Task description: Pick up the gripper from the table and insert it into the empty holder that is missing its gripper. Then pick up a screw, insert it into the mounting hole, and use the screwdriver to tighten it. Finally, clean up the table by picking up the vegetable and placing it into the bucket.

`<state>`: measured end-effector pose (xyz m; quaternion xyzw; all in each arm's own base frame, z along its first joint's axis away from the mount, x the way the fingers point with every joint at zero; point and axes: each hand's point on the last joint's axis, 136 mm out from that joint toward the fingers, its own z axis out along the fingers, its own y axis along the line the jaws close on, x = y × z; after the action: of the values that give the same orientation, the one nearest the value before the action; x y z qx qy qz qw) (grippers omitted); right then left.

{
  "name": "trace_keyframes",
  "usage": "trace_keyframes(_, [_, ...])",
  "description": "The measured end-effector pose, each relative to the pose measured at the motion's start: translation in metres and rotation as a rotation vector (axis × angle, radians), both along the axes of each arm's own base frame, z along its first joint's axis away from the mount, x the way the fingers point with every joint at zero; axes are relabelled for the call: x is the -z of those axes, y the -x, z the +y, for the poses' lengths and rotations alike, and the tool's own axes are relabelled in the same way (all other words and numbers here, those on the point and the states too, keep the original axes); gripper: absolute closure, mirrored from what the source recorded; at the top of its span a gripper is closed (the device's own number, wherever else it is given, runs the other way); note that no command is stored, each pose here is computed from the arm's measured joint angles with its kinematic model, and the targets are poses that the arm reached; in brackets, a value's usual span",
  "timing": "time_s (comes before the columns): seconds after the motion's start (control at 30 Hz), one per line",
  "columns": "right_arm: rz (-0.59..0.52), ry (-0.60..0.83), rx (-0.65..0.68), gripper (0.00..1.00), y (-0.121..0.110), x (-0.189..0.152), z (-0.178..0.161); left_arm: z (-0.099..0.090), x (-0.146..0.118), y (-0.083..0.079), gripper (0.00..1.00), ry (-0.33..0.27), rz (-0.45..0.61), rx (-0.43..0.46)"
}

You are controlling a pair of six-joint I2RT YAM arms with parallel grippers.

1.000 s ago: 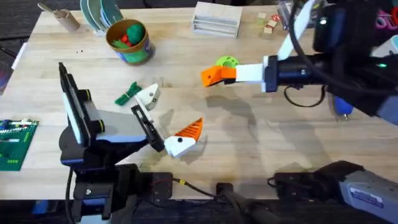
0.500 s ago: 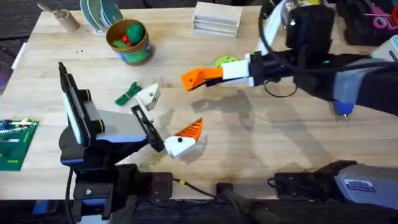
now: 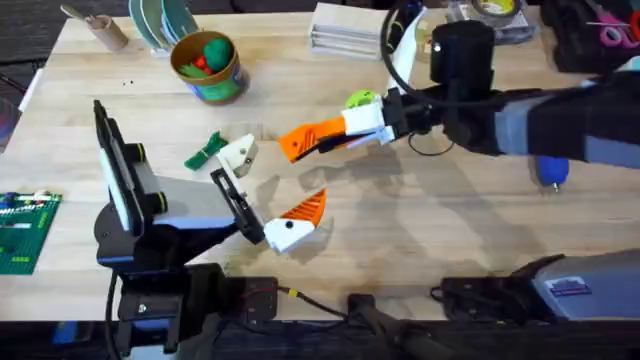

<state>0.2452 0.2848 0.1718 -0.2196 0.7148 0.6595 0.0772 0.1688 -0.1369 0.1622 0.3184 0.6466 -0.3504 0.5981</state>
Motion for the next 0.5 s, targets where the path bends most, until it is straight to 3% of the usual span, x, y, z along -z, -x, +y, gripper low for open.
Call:
trace_keyframes(0.23, [0.049, -0.003, -0.064, 0.991, 0.002, 0.004, 0.014, 0.000, 0.000, 0.000, 0.008, 0.004, 0.006, 0.000])
trace_keyframes(0.5, [0.007, -0.023, -0.099, 0.991, 0.002, -0.005, 0.028, 0.000, 0.000, 0.000, 0.008, 0.005, 0.006, 0.000])
